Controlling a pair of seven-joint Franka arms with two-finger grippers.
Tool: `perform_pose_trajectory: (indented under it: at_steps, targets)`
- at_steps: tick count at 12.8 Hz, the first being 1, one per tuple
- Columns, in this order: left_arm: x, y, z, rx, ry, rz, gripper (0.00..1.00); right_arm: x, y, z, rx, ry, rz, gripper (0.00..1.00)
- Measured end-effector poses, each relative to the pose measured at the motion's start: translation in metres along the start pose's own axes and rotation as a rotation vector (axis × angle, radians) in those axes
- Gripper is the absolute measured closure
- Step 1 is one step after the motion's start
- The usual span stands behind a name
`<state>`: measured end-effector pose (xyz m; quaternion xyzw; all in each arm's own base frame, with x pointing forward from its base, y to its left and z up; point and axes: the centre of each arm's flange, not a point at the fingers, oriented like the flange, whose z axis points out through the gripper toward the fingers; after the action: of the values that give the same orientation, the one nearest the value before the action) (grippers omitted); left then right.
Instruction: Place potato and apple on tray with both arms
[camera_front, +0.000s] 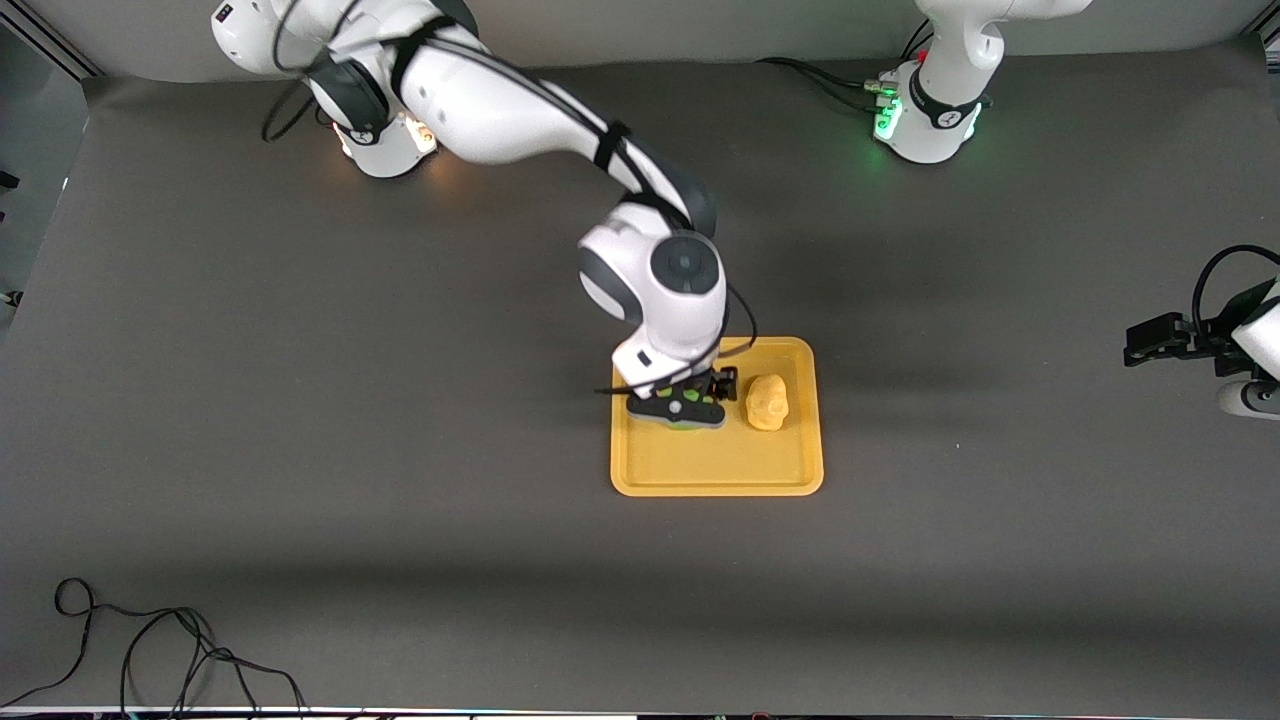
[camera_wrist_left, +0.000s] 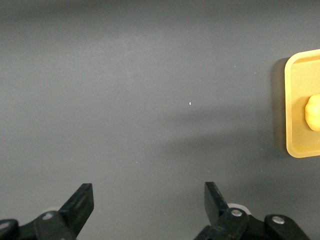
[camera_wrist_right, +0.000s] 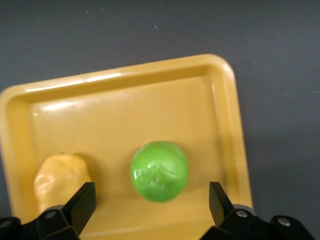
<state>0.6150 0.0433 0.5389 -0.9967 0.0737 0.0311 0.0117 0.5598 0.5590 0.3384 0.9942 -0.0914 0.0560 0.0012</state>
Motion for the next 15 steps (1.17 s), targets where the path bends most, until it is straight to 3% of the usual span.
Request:
perform_pose_trajectory:
  at_steps: [2,4,10,15]
  targets:
    - [0.000,0.000,0.000,0.000,0.001,0.000,0.01,0.009,0.019,-0.072,-0.010,-0.001,-0.018,0.00]
    - [0.000,0.000,0.000,0.001,0.001,0.000,0.01,0.026,0.061,-0.131,-0.066,-0.041,-0.074,0.00]
    - [0.000,0.000,0.000,0.001,0.000,0.000,0.01,0.086,0.234,-0.217,-0.113,-0.108,-0.165,0.00]
    - [0.000,0.000,0.000,0.001,0.000,0.000,0.01,0.130,0.457,-0.237,-0.035,-0.150,-0.228,0.00]
